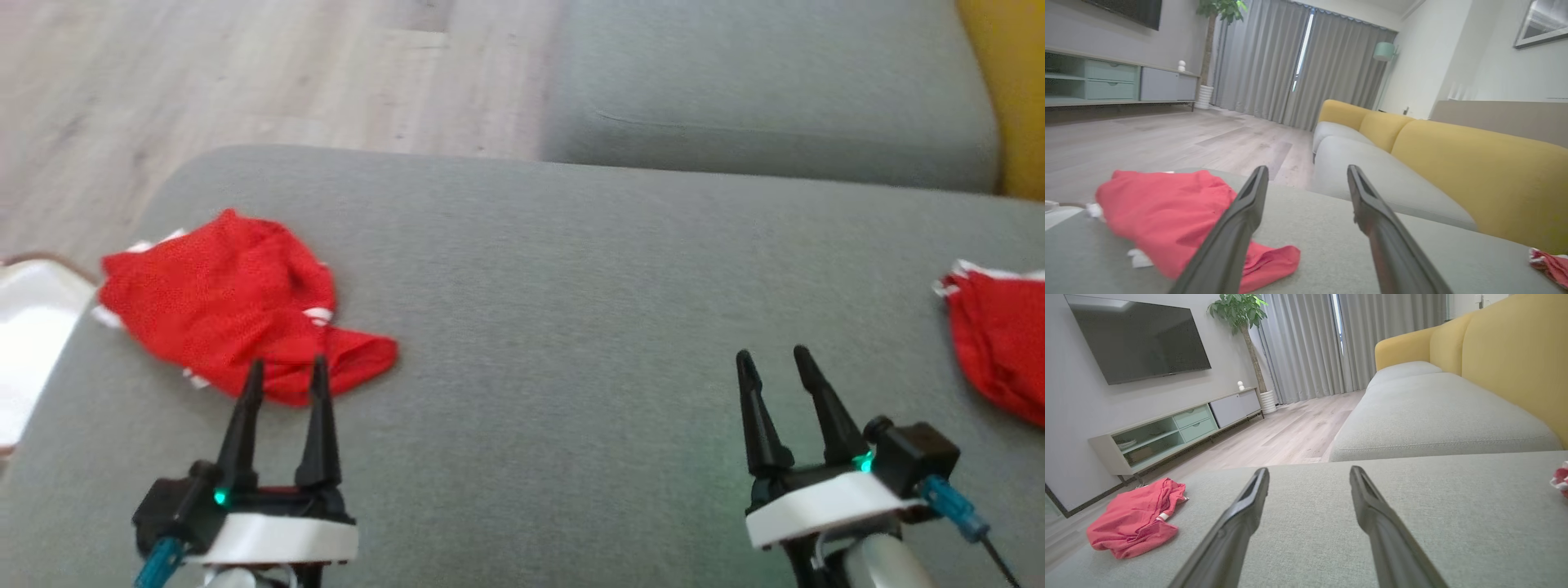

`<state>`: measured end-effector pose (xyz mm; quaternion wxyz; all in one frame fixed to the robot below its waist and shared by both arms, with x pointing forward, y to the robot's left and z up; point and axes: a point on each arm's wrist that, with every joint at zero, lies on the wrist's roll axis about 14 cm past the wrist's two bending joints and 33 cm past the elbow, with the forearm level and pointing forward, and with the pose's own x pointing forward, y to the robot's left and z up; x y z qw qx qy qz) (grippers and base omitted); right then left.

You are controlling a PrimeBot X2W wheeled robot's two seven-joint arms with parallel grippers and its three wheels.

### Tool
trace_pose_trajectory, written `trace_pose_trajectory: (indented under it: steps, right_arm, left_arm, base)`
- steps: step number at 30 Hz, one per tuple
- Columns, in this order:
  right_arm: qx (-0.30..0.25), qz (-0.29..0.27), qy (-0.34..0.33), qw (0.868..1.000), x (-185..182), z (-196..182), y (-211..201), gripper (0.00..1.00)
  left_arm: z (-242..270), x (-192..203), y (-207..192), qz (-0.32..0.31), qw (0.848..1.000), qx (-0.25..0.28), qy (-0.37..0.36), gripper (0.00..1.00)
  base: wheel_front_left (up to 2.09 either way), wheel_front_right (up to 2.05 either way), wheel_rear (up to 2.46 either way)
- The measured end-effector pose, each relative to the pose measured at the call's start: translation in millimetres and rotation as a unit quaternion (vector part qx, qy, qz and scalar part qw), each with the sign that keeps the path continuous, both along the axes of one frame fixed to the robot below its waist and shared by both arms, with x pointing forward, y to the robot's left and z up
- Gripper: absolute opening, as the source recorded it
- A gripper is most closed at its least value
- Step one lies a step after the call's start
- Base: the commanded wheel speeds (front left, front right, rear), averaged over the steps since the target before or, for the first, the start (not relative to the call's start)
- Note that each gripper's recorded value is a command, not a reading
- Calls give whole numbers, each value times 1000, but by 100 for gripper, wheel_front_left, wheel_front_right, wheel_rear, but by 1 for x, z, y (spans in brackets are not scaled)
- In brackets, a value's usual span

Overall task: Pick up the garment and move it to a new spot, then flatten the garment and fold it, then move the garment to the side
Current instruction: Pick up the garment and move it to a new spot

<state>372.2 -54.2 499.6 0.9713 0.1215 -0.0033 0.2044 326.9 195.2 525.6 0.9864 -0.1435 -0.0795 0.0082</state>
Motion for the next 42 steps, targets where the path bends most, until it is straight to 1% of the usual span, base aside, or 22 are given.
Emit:
trace_pose_trajectory:
  steps: [7,13,18,22,27,30,32,33,37,39,42]
  right_arm:
    - [0,68,1,998,-8,1,44,100]
    - [-4,106,-1,994,-13,2,69,100]
    - [-3,123,3,992,-16,1,80,100]
    - [0,125,9,992,-16,-2,81,100]
    - [1,119,21,993,-12,-11,77,100]
    - [-3,108,26,994,-4,-17,70,100]
    - [-5,98,27,995,4,-20,65,100]
    - [-5,98,27,995,4,-20,65,100]
    - [-7,76,13,997,30,-18,55,100]
    - [-7,66,4,998,44,-15,51,100]
    - [-10,50,-2,999,61,-17,42,100]
  left_arm:
    - [-7,-33,42,73,997,0,7,100]
    - [-8,-50,59,106,994,5,6,100]
    - [-10,-59,66,119,993,6,10,100]
    - [-11,-62,74,133,991,9,13,100]
    - [-10,-56,80,139,990,19,17,100]
    - [-2,-42,91,148,988,36,13,100]
    - [7,-24,97,143,988,54,7,100]
    - [7,-24,97,143,988,54,7,100]
    - [32,21,118,131,985,114,-3,100]
    - [38,45,132,127,982,141,13,100]
    - [32,82,147,110,976,175,70,100]
  base:
    - [0,0,0]
    - [0,0,0]
    - [0,0,0]
    - [0,0,0]
    - [0,0,0]
    - [0,0,0]
    - [0,0,0]
    - [0,0,0]
    - [0,0,0]
    - [0,0,0]
    - [0,0,0]
